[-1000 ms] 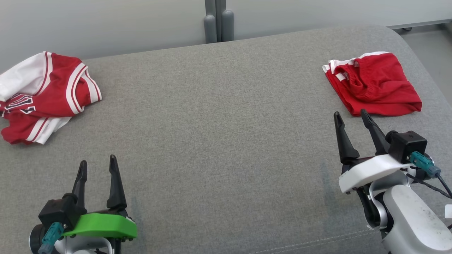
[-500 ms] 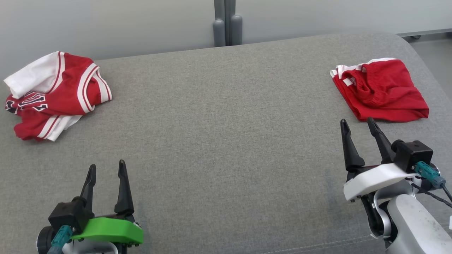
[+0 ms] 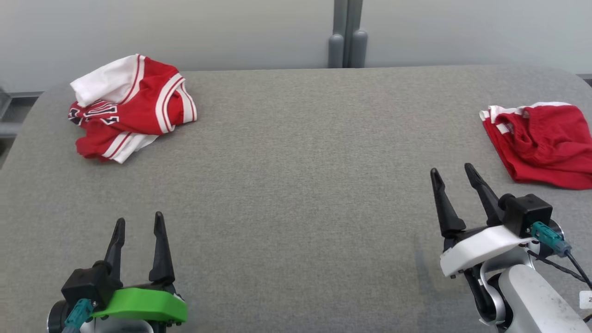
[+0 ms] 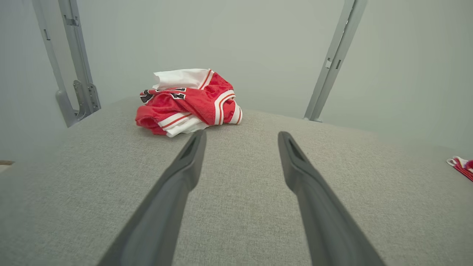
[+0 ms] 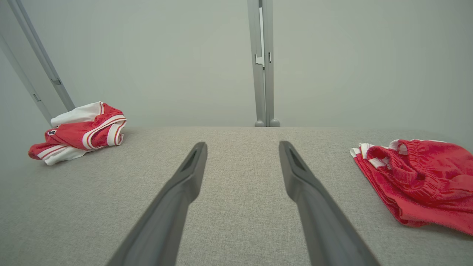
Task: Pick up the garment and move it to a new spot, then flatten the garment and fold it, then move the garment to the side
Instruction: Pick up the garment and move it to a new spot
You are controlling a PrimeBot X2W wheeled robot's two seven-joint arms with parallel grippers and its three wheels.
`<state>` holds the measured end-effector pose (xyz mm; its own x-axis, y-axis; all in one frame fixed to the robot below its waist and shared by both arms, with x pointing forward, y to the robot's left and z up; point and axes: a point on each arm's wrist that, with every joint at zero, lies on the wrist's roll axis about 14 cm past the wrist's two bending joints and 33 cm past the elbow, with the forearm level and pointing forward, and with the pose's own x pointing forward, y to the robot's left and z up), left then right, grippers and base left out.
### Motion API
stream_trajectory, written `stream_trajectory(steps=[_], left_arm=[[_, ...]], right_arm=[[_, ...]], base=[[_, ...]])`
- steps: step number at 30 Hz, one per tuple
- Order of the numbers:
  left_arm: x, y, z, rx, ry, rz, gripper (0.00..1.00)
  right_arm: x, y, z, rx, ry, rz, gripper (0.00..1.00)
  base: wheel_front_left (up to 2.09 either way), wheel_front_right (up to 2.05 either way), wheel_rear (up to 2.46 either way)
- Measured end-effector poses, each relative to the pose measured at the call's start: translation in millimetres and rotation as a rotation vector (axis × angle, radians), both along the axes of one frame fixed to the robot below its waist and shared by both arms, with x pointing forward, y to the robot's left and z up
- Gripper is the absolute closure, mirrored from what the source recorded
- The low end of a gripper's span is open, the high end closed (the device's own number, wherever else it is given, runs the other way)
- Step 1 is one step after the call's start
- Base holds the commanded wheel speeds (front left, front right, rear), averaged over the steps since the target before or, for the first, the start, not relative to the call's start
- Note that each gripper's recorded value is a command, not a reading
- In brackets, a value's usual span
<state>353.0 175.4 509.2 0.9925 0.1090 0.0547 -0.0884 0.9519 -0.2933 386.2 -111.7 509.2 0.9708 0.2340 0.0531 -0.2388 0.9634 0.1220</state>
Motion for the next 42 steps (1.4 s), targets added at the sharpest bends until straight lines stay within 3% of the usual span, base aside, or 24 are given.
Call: stream_trajectory(steps=[11,23,32,37,42], left_arm=[[-40,51,-2,-0.007,0.011,0.180,0.00],[-59,76,2,-0.069,-0.006,0.279,0.00],[-8,62,44,0.024,-0.111,0.177,0.00],[34,68,76,0.134,-0.146,0.122,0.00],[70,75,104,0.158,-0.174,0.111,0.00]], right_arm=[[8,63,3,-0.001,-0.017,0.190,0.00],[15,98,1,0.009,-0.014,0.283,0.00],[29,75,3,-0.003,-0.023,0.220,0.00],[42,59,8,-0.021,-0.046,0.186,0.00],[54,51,14,-0.032,-0.066,0.164,0.00]], base=[[0.00,0.00,0.00],[0.00,0.00,0.00],[0.00,0.00,0.00],[0.00,0.00,0.00],[0.00,0.00,0.00]])
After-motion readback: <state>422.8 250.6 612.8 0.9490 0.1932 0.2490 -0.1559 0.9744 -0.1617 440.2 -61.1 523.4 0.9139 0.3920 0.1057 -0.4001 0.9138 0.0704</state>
